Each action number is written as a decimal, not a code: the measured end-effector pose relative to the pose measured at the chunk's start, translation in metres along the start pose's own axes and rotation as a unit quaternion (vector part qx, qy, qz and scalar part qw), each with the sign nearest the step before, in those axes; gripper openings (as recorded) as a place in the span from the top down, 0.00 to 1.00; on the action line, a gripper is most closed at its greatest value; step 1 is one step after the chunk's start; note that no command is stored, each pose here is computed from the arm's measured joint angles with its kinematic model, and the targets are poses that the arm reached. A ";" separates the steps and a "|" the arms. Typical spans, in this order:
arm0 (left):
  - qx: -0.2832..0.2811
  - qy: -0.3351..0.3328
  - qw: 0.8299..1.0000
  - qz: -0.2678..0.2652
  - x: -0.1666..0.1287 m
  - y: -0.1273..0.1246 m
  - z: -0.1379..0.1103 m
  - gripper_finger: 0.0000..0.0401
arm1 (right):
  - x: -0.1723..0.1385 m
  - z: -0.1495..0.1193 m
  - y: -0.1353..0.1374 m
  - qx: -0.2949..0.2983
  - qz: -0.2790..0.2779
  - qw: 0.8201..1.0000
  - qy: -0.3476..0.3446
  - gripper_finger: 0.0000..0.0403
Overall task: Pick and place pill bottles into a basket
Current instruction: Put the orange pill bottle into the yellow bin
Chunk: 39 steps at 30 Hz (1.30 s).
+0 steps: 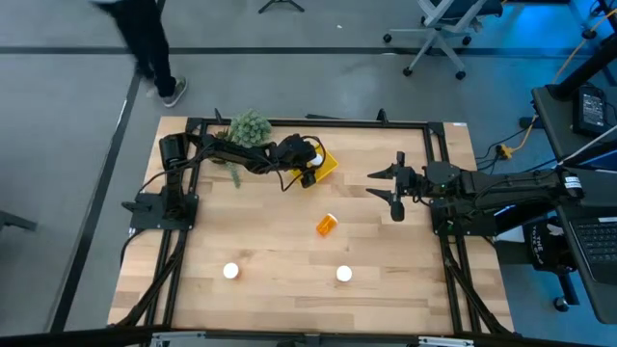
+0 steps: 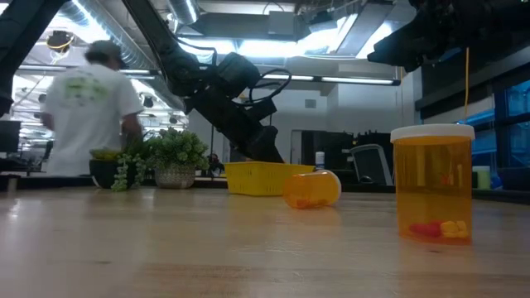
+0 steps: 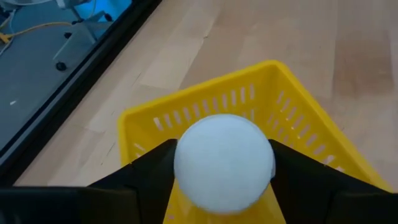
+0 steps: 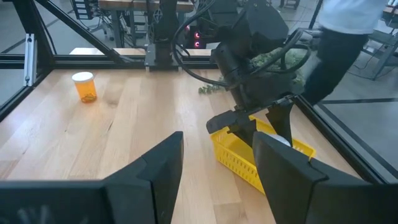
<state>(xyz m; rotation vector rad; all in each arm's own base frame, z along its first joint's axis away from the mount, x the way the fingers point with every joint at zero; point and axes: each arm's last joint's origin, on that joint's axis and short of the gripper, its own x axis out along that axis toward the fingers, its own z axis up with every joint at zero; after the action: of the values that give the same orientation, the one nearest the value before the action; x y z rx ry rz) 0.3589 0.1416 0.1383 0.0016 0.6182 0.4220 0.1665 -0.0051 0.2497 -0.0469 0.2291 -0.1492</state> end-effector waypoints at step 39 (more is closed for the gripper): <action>0.130 -0.098 0.987 -0.016 -0.075 -0.033 0.059 0.37 | 0.007 -0.002 0.001 -0.016 0.001 1.000 0.005 0.51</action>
<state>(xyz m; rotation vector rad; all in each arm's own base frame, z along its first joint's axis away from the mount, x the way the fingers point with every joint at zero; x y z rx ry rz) 0.3496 0.0900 0.2249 0.2785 0.4756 0.3029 0.1728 -0.0050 0.2466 -0.0770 0.2409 -0.1447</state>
